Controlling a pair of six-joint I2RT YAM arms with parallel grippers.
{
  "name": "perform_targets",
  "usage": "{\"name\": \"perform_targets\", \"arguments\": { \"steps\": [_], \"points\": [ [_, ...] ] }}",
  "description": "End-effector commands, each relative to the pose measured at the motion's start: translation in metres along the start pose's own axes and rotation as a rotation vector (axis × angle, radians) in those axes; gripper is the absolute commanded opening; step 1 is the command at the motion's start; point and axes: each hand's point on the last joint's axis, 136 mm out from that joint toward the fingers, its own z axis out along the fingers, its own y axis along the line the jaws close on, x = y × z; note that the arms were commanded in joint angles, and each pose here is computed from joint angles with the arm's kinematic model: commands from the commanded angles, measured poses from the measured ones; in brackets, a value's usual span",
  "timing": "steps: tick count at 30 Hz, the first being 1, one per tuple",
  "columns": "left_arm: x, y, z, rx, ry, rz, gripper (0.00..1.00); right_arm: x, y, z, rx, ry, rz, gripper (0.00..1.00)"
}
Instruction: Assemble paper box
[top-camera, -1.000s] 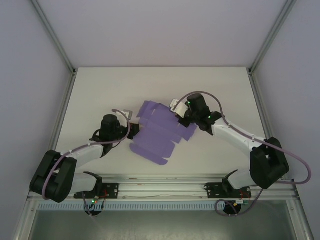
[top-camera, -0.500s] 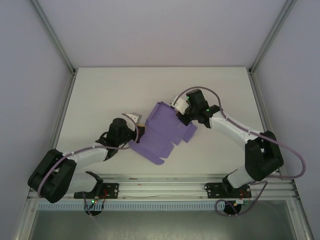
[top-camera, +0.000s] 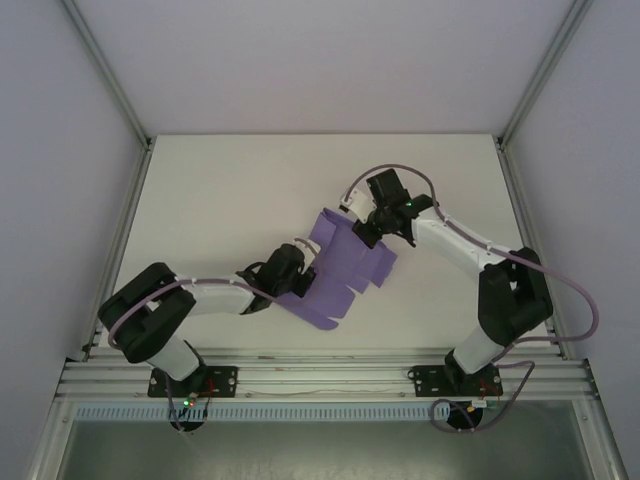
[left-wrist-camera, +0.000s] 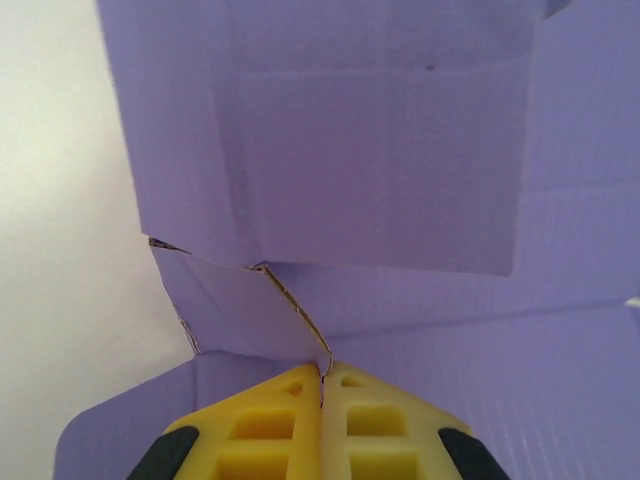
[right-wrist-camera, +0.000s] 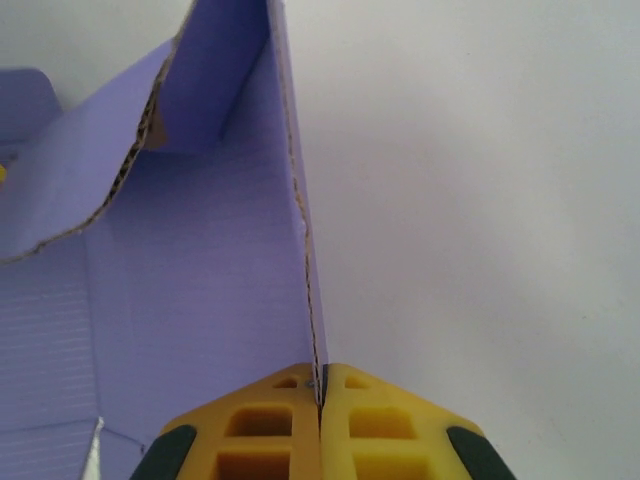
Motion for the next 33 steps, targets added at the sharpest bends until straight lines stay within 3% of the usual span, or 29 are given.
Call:
{"name": "perform_targets", "arguments": {
  "steps": [1,2,4,6,8,10,12,13,17,24,26,29,33],
  "points": [
    [-0.006,-0.017,-0.004,0.011,0.008,0.059,0.0,-0.003,0.008,-0.005,-0.07,0.011,0.087,0.0],
    [-0.006,-0.021,-0.006,0.028,0.009,0.058,0.02,-0.002,0.006,-0.005,-0.056,0.006,0.088,0.0],
    [-0.012,-0.019,-0.012,0.017,-0.021,0.013,0.16,0.0,0.006,-0.005,-0.047,0.0,0.054,0.0],
    [-0.023,-0.001,-0.023,-0.072,-0.071,-0.046,0.41,0.005,0.009,-0.007,-0.05,0.003,0.013,0.0],
    [-0.038,0.016,-0.04,-0.147,-0.134,-0.115,0.5,0.011,0.007,-0.006,-0.03,0.016,0.004,0.0],
    [-0.048,0.03,-0.056,-0.208,-0.178,-0.173,0.81,0.018,0.009,-0.007,-0.037,0.044,-0.034,0.0],
    [-0.055,0.049,-0.071,-0.276,-0.201,-0.229,0.97,0.021,0.014,-0.007,-0.05,0.038,-0.091,0.0],
    [-0.058,0.061,-0.076,-0.31,-0.209,-0.269,1.0,0.021,0.015,-0.008,-0.052,0.025,-0.106,0.0],
    [-0.056,0.091,-0.075,-0.301,-0.169,-0.394,0.99,0.016,0.022,-0.014,-0.076,-0.017,-0.125,0.0],
    [-0.039,0.073,-0.049,-0.201,-0.076,-0.328,0.98,0.015,0.023,-0.018,-0.078,-0.025,-0.131,0.0],
    [-0.03,0.091,-0.045,-0.301,-0.08,-0.366,0.98,0.017,0.029,-0.021,-0.104,-0.027,-0.153,0.0],
    [-0.01,0.145,-0.045,-0.517,-0.014,-0.547,0.77,0.02,0.037,-0.024,-0.134,-0.04,-0.19,0.0],
    [-0.01,0.156,-0.02,-0.496,0.033,-0.565,0.81,0.021,0.041,-0.023,-0.157,-0.041,-0.21,0.0]
  ]
}}
